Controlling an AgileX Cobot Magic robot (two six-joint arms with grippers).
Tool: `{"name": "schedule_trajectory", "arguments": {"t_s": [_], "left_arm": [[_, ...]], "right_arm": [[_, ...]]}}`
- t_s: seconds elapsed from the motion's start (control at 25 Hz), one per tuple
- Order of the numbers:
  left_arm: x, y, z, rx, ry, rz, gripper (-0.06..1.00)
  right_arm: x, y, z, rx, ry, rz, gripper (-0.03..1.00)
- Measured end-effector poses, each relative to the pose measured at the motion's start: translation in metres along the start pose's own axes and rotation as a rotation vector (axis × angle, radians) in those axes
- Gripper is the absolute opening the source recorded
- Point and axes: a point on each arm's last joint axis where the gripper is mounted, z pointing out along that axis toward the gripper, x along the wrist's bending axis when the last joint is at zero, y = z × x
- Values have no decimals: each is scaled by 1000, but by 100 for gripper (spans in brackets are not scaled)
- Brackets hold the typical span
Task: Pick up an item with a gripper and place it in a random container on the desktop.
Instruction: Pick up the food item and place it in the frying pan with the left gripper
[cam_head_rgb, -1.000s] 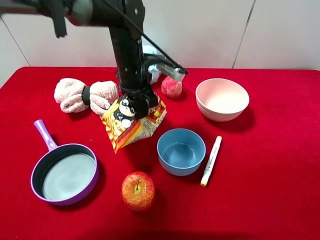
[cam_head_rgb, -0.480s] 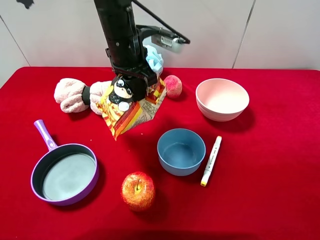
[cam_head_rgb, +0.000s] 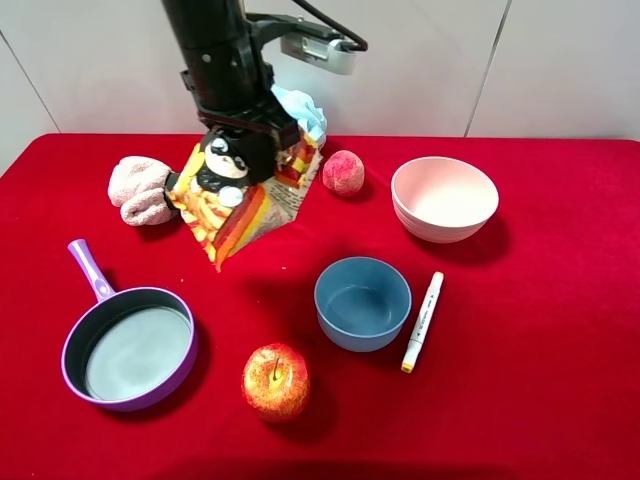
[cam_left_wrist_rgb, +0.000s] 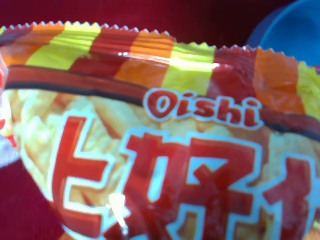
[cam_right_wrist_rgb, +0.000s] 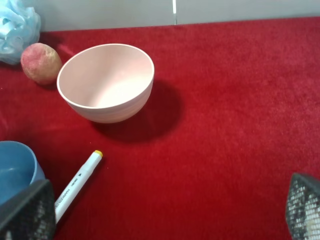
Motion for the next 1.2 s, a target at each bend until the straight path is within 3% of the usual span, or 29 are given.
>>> {"name": "schedule_trajectory", "arguments": {"t_s": [0.44,1.04,1.2], "left_arm": [[-13,-55,-9,70,0,-35,25],[-25,-154,9,250,70,-74,24],[-24,-167,21,253,105,-61,23]], "right_arm": [[0,0,0,0,0,0,69],[0,0,0,0,0,0,69],[0,0,0,0,0,0,69]]}}
